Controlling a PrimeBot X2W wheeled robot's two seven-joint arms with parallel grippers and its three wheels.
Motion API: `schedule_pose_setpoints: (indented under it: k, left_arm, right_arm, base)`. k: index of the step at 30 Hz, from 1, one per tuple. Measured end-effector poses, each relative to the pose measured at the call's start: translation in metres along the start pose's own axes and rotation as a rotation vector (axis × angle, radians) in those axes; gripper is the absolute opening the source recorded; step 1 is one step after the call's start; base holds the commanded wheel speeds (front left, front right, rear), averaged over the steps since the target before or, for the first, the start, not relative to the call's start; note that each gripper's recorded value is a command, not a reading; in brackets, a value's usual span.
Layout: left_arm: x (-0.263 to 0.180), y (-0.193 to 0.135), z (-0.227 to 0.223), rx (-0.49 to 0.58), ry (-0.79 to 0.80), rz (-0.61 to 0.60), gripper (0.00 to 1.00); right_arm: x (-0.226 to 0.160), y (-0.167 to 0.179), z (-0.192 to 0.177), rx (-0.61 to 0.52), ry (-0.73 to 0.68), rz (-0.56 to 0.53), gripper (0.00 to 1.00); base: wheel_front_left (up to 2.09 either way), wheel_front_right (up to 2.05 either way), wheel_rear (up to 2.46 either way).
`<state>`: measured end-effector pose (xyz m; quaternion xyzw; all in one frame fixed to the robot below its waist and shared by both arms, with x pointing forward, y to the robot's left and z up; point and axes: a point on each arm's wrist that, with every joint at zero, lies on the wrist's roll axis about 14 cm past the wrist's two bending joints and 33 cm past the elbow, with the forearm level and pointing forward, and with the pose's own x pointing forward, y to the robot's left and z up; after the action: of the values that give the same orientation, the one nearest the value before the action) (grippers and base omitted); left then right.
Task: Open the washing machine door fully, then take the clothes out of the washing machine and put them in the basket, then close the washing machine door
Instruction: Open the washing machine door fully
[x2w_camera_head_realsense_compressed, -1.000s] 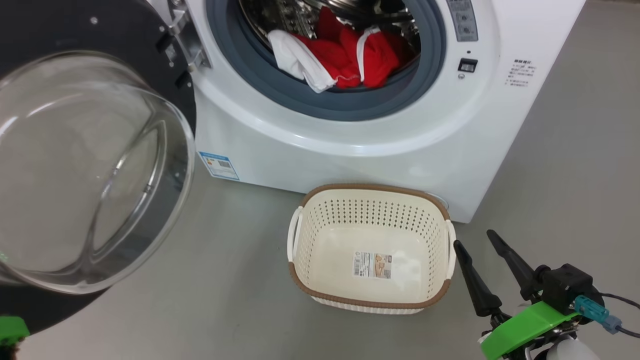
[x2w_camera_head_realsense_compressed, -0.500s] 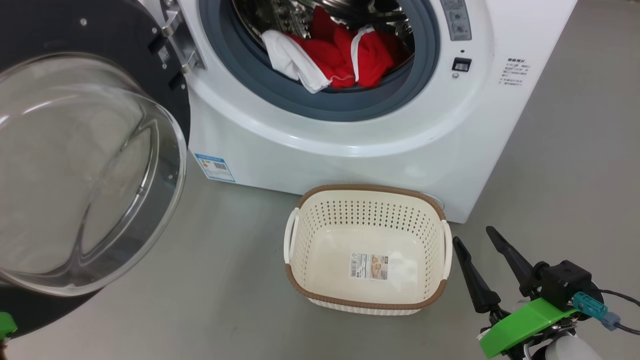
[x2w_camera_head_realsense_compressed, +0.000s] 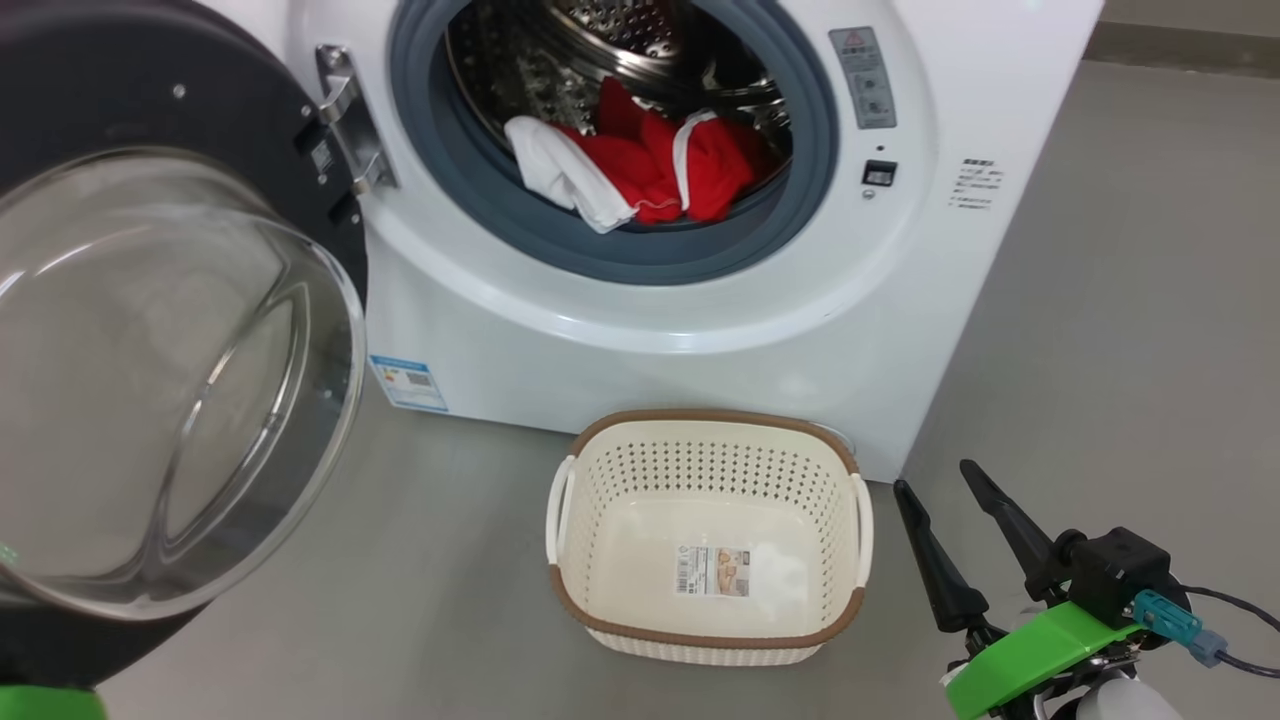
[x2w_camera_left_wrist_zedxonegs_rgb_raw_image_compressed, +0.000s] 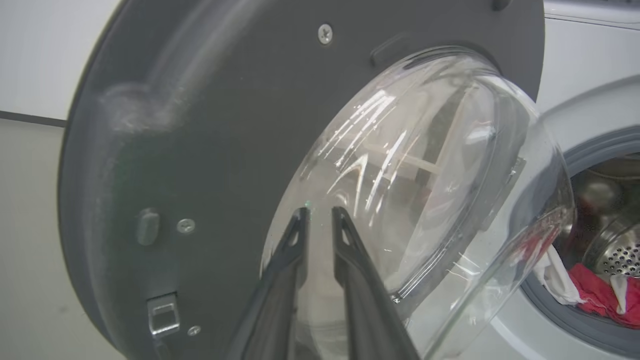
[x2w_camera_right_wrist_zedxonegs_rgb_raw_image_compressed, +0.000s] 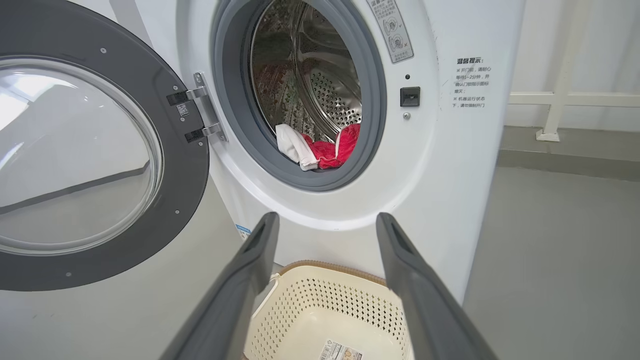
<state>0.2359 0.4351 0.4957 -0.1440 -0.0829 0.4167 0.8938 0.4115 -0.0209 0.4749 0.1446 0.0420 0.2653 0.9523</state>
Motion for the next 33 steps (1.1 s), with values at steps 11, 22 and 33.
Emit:
schedule_pose_setpoints:
  k: [11,22,33]
  left_arm:
    - [-0.031,-0.073,-0.021,0.057,0.053,-0.283,1.0]
    - [-0.055,-0.145,-0.046,0.026,0.128,-0.507,1.0]
    - [-0.076,-0.204,-0.074,0.009,0.211,-0.689,1.0]
  right_arm:
    - [-0.023,-0.025,0.011,-0.007,-0.032,-0.094,1.0]
    - [-0.045,-0.052,0.022,-0.005,-0.069,-0.193,1.0]
    - [-0.076,-0.088,0.034,-0.004,-0.112,-0.329,1.0]
  base:
    - [0.0,0.0,0.0]
    - [0.0,0.0,0.0]
    - [0.0,0.0,0.0]
